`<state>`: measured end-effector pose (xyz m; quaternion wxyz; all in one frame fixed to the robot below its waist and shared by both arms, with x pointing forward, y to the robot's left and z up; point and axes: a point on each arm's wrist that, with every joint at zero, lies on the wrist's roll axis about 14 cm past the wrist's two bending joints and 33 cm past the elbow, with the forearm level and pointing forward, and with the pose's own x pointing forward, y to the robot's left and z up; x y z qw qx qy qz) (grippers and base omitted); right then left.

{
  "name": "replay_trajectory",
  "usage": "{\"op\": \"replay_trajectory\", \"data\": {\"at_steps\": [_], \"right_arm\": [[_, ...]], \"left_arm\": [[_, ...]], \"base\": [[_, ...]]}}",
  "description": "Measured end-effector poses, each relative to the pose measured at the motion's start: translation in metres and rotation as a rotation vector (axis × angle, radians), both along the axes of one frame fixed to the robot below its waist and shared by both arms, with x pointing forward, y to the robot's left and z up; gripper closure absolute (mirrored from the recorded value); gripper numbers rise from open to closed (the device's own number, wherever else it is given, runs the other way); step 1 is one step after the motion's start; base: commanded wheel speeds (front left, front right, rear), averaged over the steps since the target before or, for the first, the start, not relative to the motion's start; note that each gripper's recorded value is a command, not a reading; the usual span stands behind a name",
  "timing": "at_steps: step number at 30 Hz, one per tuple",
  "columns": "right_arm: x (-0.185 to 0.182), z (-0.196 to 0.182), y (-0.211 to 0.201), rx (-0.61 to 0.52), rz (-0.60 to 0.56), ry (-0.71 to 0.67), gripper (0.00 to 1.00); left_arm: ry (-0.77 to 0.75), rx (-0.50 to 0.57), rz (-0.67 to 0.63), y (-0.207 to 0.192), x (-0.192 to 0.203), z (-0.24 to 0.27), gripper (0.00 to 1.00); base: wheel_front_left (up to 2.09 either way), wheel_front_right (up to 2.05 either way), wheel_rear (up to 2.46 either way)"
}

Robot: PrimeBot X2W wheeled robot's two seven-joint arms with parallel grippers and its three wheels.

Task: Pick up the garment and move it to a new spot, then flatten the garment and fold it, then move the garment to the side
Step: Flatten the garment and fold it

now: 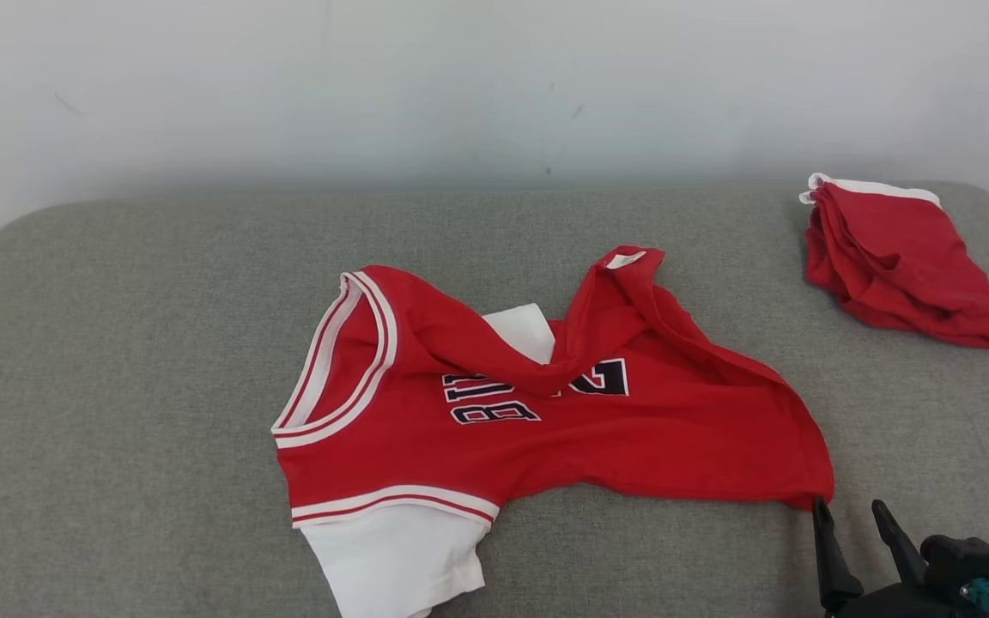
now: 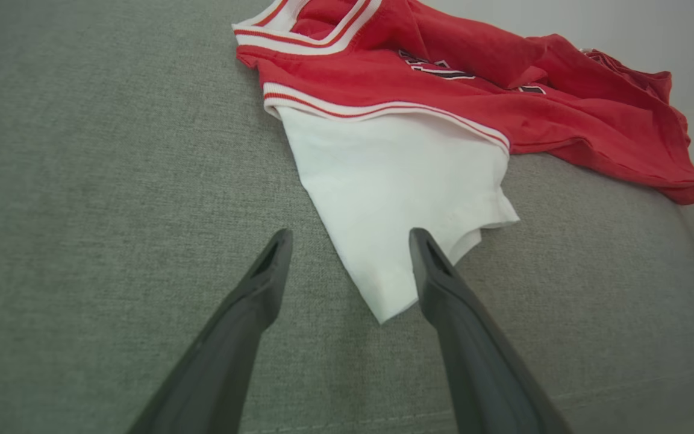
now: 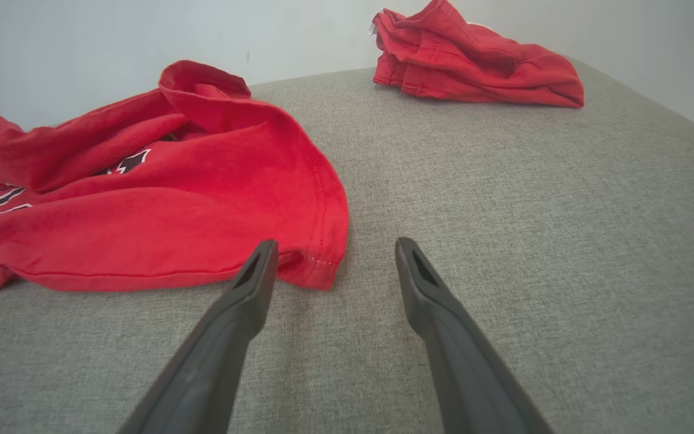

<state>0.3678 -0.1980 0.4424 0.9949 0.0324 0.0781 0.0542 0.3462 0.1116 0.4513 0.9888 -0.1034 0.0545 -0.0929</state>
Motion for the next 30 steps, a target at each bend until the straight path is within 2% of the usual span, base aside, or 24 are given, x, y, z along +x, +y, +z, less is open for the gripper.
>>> {"op": "replay_trajectory", "data": {"at_steps": [13,29,30], "right_arm": [[0.018,-0.018,0.005,0.001,0.027,0.063,0.00],[0.026,-0.020,0.010,0.011,0.039,0.075,0.00],[0.026,-0.021,0.011,0.012,0.043,0.078,0.24]], "left_arm": [[0.093,-0.019,-0.112,-0.036,-0.003,-0.026,0.00],[0.128,0.075,-0.161,-0.043,0.002,-0.043,0.00],[0.125,0.077,-0.161,-0.043,0.003,-0.043,0.49]], "base": [[0.00,0.00,0.00],[0.00,0.00,0.00],[0.00,0.00,0.00]]}}
